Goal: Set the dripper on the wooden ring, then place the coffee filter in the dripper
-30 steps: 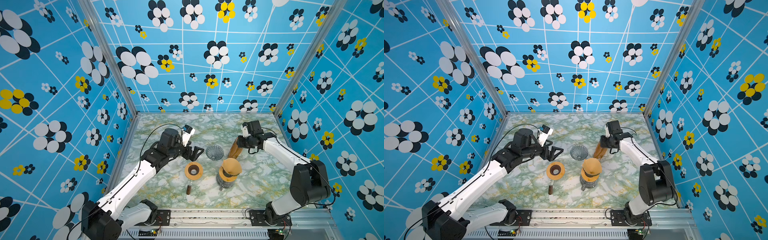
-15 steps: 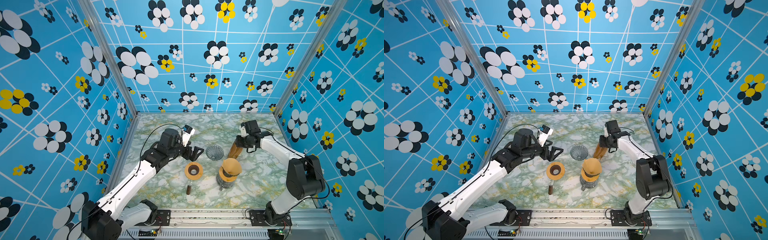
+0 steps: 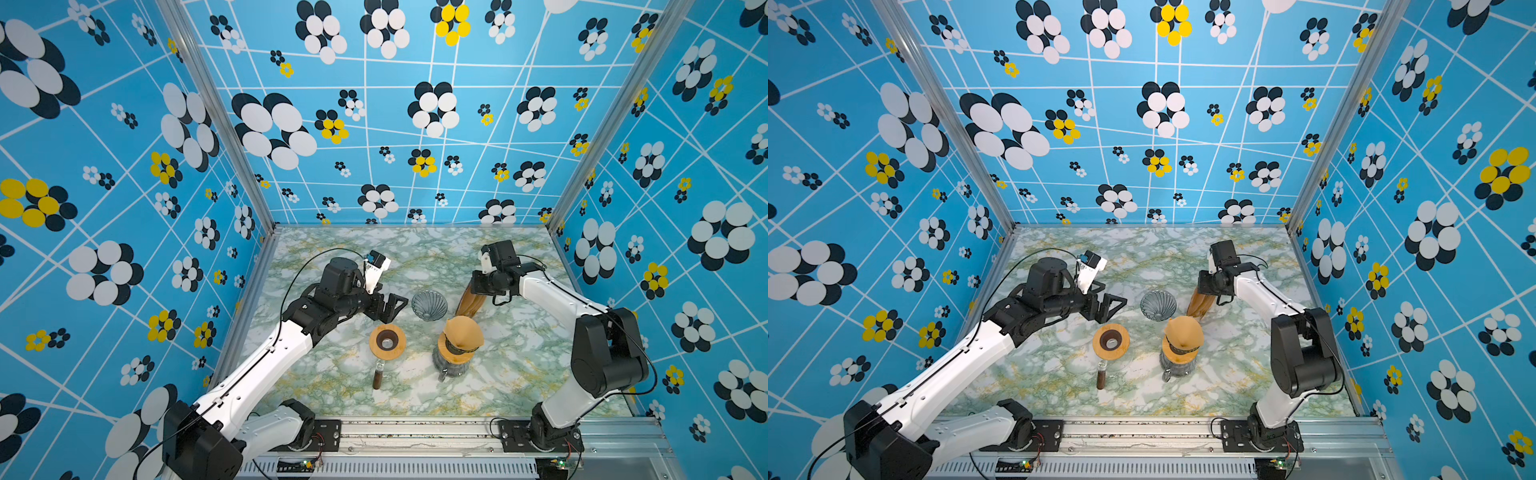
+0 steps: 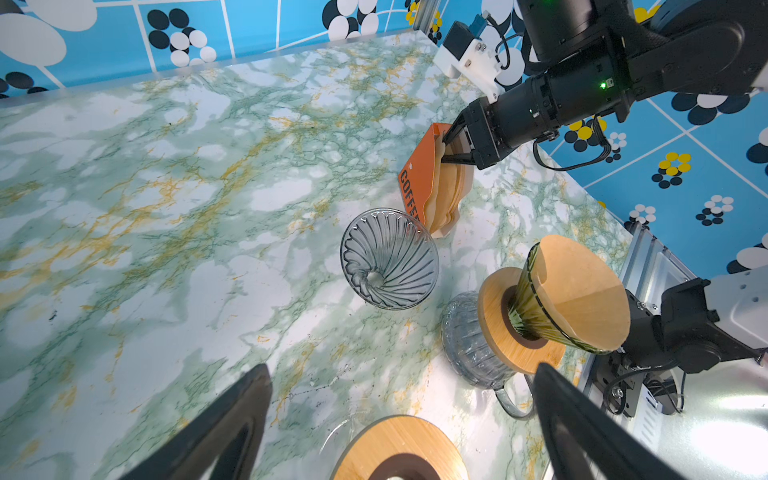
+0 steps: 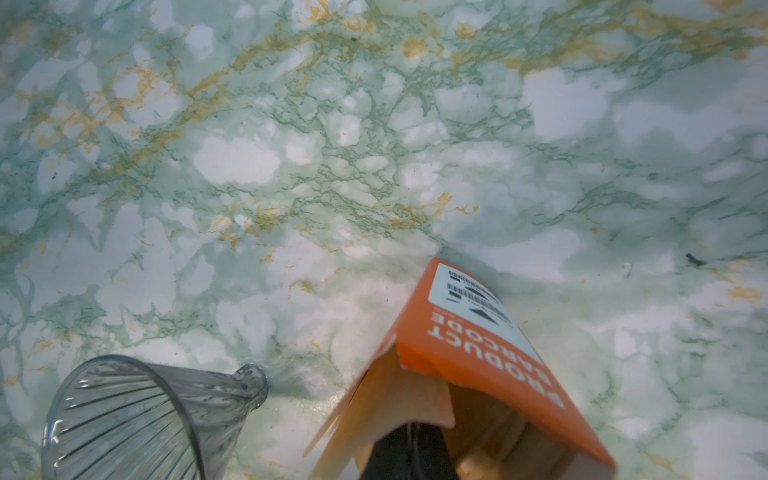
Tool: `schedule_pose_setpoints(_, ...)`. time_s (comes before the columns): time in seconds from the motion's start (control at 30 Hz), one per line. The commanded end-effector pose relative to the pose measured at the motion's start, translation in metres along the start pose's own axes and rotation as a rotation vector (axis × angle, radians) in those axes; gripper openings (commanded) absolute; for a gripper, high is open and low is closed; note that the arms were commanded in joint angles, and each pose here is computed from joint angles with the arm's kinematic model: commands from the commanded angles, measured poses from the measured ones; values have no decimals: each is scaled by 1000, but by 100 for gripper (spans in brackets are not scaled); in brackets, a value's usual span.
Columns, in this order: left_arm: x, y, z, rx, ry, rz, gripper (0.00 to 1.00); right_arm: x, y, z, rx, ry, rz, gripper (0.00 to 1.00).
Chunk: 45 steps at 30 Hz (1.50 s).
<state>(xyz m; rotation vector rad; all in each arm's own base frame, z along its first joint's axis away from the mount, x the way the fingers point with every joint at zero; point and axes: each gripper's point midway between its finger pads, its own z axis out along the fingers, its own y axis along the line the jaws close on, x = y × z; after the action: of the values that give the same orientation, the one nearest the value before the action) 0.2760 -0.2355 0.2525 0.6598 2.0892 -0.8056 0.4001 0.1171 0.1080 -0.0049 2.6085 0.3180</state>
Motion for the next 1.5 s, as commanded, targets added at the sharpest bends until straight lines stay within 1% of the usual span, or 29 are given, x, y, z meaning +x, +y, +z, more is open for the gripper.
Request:
schedule_pose_setpoints(0.0,-1,-2,-3,-2,-1,24,99,-10,7,-29,-5,-63,-22,1)
schedule_pose_setpoints(0.17,-2,-4,-4,3,-5,26,99,-8,11,-54,-16,-96,-29,0)
schedule_pose_setpoints(0.33,-3,-5,-6,5,-12,29,99,-16,21,-87,-48,-141,-57,0)
schedule_pose_setpoints(0.6,-9,-5,-15,-22,-45,38,99,-40,56,-144,-191,-225,-108,0)
schedule_pose_setpoints(0.8,-11,-2,-24,-60,-70,50,99,-53,88,-169,-295,-260,-139,0)
schedule_pose_setpoints(0.9,-11,-2,-26,-64,-74,51,99,-56,93,-168,-300,-260,-144,0)
schedule_pose_setpoints(1.03,-9,-1,-25,-64,-65,46,99,-56,82,-160,-235,-255,-122,0)
schedule_pose_setpoints(1.17,-7,-1,-23,-59,-56,48,99,-53,85,-157,-253,-232,-126,0)
schedule_pose_setpoints(1.23,-5,-4,-20,-39,-44,48,99,-52,74,-150,-187,-223,-120,0)
schedule_pose_setpoints(1.3,-4,-5,-18,-27,-30,41,99,-50,55,-140,-90,-212,-104,0)
schedule_pose_setpoints(1.47,-1,-3,-13,-29,-14,33,99,-41,30,-112,-22,-158,-62,0)
